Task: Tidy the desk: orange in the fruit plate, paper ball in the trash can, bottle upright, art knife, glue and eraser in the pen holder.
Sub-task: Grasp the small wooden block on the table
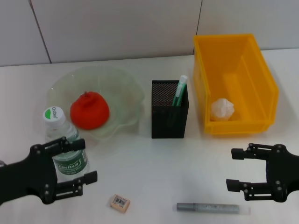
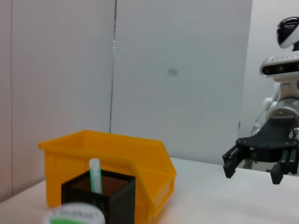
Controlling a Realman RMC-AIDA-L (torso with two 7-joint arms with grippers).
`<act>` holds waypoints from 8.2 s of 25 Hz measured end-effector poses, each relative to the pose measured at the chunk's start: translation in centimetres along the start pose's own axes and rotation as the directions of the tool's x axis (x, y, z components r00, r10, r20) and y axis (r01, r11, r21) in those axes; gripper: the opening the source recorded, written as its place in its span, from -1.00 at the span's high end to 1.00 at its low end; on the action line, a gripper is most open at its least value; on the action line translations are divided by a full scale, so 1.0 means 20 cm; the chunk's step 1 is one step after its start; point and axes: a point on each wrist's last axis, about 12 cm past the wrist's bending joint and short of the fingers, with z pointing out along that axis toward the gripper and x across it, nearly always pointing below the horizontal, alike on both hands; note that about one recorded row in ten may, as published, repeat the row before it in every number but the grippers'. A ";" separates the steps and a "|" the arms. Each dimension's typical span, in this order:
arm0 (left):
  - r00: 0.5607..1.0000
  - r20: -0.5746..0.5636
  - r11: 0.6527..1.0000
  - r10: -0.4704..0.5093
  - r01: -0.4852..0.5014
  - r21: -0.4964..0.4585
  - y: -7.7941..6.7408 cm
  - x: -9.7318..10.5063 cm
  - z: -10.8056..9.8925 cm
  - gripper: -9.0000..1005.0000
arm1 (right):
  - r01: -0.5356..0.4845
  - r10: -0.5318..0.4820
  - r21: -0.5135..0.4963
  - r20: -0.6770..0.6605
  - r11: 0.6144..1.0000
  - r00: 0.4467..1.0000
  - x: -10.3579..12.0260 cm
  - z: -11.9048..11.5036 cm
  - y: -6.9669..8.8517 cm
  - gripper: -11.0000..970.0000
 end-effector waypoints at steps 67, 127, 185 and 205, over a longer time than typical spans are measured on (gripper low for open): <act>0.620 -0.768 0.986 -0.160 0.063 -0.155 -0.20 -0.44 0.64 -0.63 | 0.050 -0.051 0.018 0.051 0.999 0.997 0.17 0.00 0.02 -0.64; 0.563 -0.821 0.992 -0.098 -0.011 -0.126 -0.22 -0.40 0.76 -0.61 | 0.045 -0.048 0.043 0.072 0.998 0.996 0.21 -0.01 0.02 -0.64; 0.479 -0.868 0.989 -0.130 0.006 -0.145 -0.19 -0.38 0.81 -0.15 | 0.031 -0.034 0.040 0.075 0.999 0.997 0.22 0.00 0.03 -0.64; 0.423 -0.897 0.988 -0.131 -0.014 -0.151 -0.15 -0.32 0.83 -0.07 | 0.026 -0.028 0.033 0.076 0.999 0.997 0.22 0.01 0.03 -0.64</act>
